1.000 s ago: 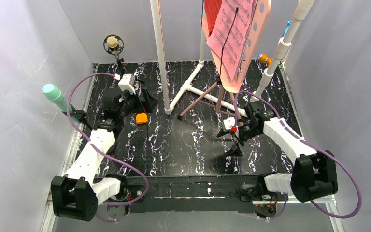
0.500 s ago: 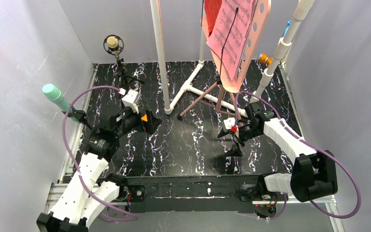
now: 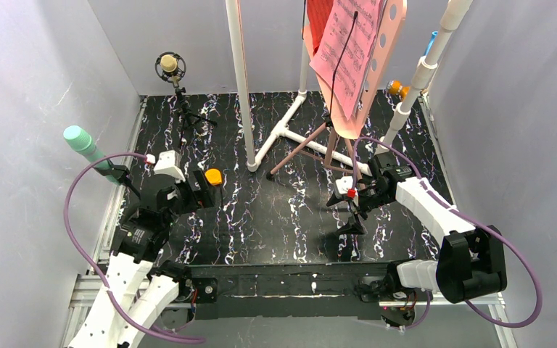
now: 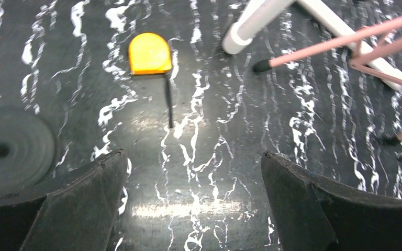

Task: Pack up the instrument practice props
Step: Pick up the microphone stand with the microphone from the center of the board.

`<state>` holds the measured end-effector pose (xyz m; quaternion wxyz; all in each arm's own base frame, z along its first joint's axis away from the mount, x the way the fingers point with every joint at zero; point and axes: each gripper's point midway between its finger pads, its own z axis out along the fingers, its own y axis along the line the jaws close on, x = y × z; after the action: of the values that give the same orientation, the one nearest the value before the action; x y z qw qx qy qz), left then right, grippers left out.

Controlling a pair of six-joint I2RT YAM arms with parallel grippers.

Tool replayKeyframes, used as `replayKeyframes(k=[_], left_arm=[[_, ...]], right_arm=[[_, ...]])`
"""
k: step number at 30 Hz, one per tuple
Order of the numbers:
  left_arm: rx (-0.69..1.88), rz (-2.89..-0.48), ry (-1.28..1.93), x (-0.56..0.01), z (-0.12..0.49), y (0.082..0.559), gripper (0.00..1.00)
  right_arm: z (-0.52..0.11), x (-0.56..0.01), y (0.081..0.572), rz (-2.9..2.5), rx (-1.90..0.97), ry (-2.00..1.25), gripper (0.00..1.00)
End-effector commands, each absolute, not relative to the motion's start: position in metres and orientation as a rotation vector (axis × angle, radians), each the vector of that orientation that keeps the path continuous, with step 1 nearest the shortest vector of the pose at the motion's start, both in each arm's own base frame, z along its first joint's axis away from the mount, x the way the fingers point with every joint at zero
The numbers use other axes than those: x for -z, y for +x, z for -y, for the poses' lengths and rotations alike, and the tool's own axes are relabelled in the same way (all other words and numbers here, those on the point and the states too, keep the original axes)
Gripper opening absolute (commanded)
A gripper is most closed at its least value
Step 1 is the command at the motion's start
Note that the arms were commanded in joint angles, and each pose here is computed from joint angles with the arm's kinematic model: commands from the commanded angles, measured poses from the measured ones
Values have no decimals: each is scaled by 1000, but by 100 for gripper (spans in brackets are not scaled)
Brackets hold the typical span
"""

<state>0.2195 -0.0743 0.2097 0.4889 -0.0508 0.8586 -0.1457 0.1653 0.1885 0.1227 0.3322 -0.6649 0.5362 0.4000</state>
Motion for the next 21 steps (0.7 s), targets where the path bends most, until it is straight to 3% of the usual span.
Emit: replayKeyframes(k=[1, 10, 15, 21], left_arm=[[166, -2095, -390, -216, 35, 212, 98], [-141, -2023, -578, -221, -19, 201, 96], [-318, -1863, -672, -229, -54, 196, 90], [-513, -1718, -699, -230, -79, 207, 76]], right_arm=[[-190, -125, 165, -1387, -1053, -1728, 100], [-190, -124, 165, -1393, -1055, -1726, 100], [-190, -123, 166, -1398, -1057, -1724, 100], [-190, -122, 166, -1402, -1058, -1723, 100]])
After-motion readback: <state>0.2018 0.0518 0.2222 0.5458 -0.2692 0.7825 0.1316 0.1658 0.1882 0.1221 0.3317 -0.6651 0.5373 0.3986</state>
